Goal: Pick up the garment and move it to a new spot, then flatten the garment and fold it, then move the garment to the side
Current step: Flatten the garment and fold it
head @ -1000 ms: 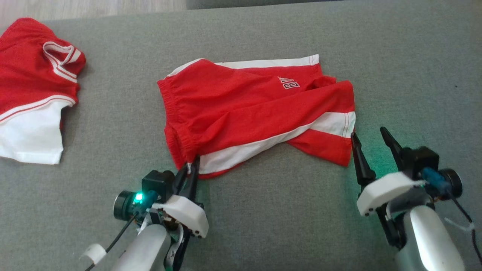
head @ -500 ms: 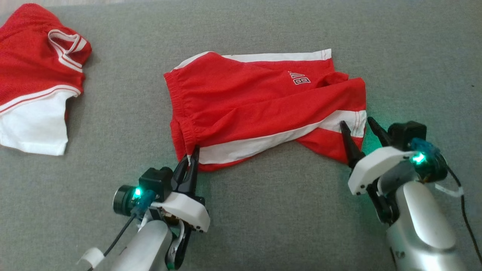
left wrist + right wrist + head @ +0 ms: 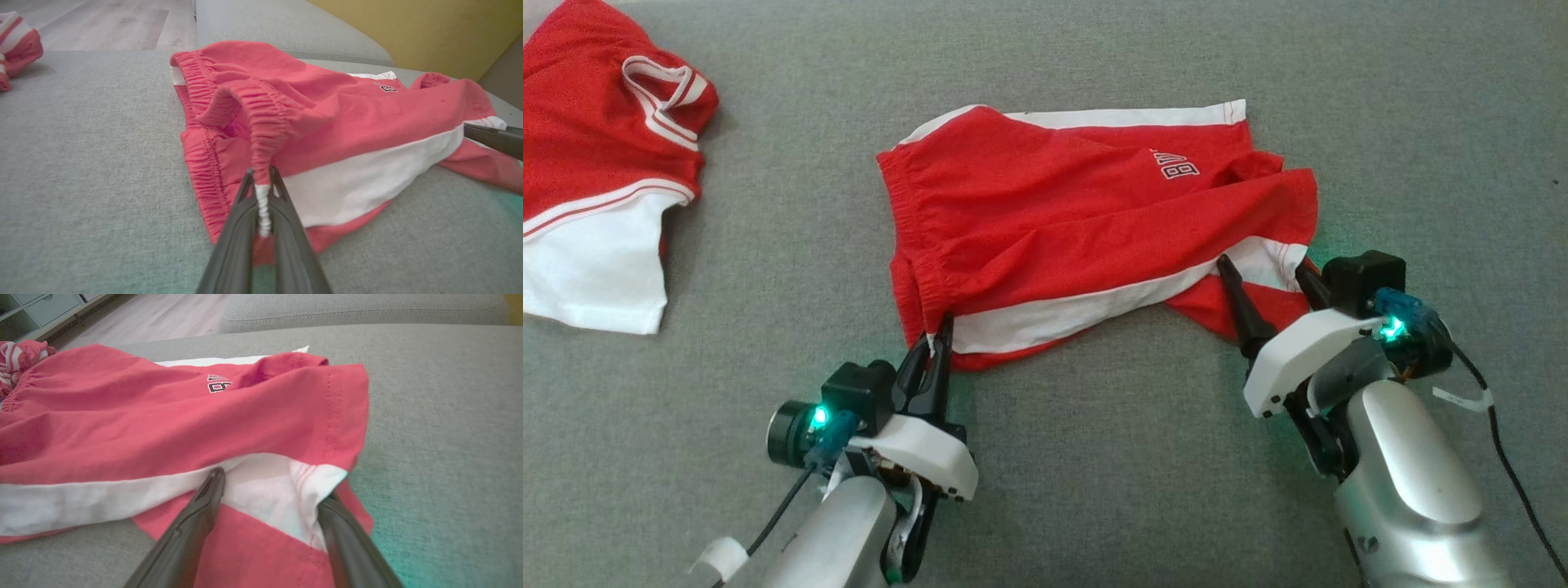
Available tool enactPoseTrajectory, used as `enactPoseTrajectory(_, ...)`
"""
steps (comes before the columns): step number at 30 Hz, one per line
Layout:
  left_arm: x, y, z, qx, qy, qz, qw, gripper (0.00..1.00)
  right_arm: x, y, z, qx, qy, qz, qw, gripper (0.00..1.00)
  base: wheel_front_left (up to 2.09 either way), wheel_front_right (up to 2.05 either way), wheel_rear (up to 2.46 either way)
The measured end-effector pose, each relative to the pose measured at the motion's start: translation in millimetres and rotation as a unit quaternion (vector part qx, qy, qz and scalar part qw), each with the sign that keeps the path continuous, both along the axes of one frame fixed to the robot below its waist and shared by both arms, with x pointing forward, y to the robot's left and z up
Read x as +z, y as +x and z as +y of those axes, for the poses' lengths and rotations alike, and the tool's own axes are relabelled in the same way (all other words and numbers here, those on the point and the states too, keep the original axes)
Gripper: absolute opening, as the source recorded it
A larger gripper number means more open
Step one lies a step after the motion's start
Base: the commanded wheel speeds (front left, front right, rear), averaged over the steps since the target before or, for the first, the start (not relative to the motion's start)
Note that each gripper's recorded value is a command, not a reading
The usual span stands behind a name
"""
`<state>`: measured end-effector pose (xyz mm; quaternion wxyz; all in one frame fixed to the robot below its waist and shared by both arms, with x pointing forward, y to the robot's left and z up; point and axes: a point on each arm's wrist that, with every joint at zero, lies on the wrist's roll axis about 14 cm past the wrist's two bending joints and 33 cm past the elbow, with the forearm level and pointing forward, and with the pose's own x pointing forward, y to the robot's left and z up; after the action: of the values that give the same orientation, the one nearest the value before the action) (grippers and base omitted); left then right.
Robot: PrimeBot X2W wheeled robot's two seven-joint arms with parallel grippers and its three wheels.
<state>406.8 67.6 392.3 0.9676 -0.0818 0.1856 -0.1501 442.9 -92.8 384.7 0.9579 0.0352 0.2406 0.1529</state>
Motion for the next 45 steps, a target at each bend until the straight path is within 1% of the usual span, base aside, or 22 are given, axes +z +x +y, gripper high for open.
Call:
enactPoseTrajectory(3, -0.4, 0.2, -0.8, 0.0, -0.004, 0.002, 1.0, 0.0, 4.8, 1.5, 2.4, 0.001, 0.008, -0.009, 1.0, 1.0, 0.0, 0.0, 0.0)
enactPoseTrajectory(4, -0.1, 0.3, -0.9, 0.001, -0.004, 0.001, 1.0, 0.0, 5.1, 1.4, 2.4, 0.0, 0.009, -0.009, 1.0, 0.9, 0.0, 0.0, 0.0)
enactPoseTrajectory(5, 1.0, 0.8, -0.9, 0.001, -0.005, -0.002, 1.0, 0.0, 5.3, 1.4, 2.0, 0.0, 0.009, -0.01, 1.0, 0.47, 0.0, 0.0, 0.0)
enactPoseTrajectory(7, 2.0, 0.9, -0.7, 0.002, -0.005, -0.004, 1.0, 0.0, 6.1, 1.4, 1.4, -0.001, 0.008, -0.011, 1.0, 0.21, 0.0, 0.0, 0.0)
enactPoseTrajectory(8, 3.2, 1.1, -0.5, 0.003, -0.005, -0.006, 1.0, 0.0, 8.3, 2.3, 0.8, -0.003, 0.011, -0.016, 1.0, 0.0, 0.0, 0.0, 0.0)
enactPoseTrajectory(14, 18.6, 1.9, 1.5, 0.001, -0.002, -0.032, 0.999, 0.0, 24.7, 4.9, -2.2, -0.011, 0.018, -0.043, 0.999, 0.0, 0.0, 0.0, 0.0)
enactPoseTrajectory(19, 55.6, 5.6, 4.3, -0.003, -0.004, -0.087, 0.996, 0.0, 66.4, 6.9, -3.9, -0.015, 0.035, -0.099, 0.994, 0.0, 0.0, 0.0, 0.0)
enactPoseTrajectory(21, 76.2, 6.0, 7.0, -0.013, 0.009, -0.12, 0.993, 0.0, 81.0, 1.5, -8.6, -0.014, 0.032, -0.117, 0.993, 0.0, 0.0, 0.0, 0.0)
enactPoseTrajectory(24, 111.8, 5.9, 10.3, -0.026, 0.022, -0.167, 0.985, 0.0, 107.7, -10.9, -9.3, -0.012, 0.045, -0.145, 0.988, 0.0, 0.0, 0.0, 0.0)
enactPoseTrajectory(26, 142.4, 4.7, 10.0, -0.035, 0.025, -0.203, 0.978, 0.0, 131.5, -19.2, -9.2, -0.009, 0.053, -0.17, 0.984, 0.0, 0.0, 0.0, 0.0)
enactPoseTrajectory(28, 177.5, 0.6, 8.4, -0.045, 0.027, -0.243, 0.969, 0.0, 161.9, -27.1, -11.7, -0.007, 0.058, -0.206, 0.977, 0.0, 0.0, 0.0, 0.0)
enactPoseTrajectory(31, 233.0, -10.2, 3.9, -0.063, 0.029, -0.303, 0.95, 0.0, 214.4, -40.0, -19.1, -0.009, 0.059, -0.269, 0.961, 0.0, 0.0, 0.0, 0.0)
enactPoseTrajectory(34, 292.3, -20.0, 3.0, -0.07, 0.023, -0.364, 0.929, 0.0, 260.6, -54.3, -30.2, -0.011, 0.049, -0.322, 0.945, 0.0, 0.0, 0.0, 0.0)
enactPoseTrajectory(37, 336.2, -24.4, 0.0, -0.084, 0.025, -0.401, 0.912, 0.0, 290.6, -65.1, -40.0, -0.017, 0.039, -0.353, 0.935, 0.0, 0.0, 0.0, 0.0)
enactPoseTrajectory(39, 351.5, -22.1, -2.9, -0.093, 0.032, -0.41, 0.907, 0.0, 300.6, -66.0, -45.4, -0.02, 0.03, -0.359, 0.932, 0.0, 0.0, 0.0, 0.0)
enactPoseTrajectory(40, 355.1, -19.1, -4.2, -0.096, 0.03, -0.409, 0.907, 0.0, 302.5, -64.4, -48.0, -0.023, 0.026, -0.359, 0.933, 0.0, 0.0, 0.0, 0.0)
enactPoseTrajectory(42, 353.3, -8.8, -5.6, -0.101, 0.024, -0.39, 0.915, 0.0, 301.5, -57.8, -51.3, -0.027, 0.022, -0.35, 0.936, 0.0, 0.0, 0.0, 0.0)
enactPoseTrajectory(45, 335.0, 16.6, -5.0, -0.096, -0.011, -0.335, 0.937, 0.0, 292.6, -41.6, -50.3, -0.024, 0.015, -0.328, 0.944, 0.0, 0.0, 0.0, 0.0)
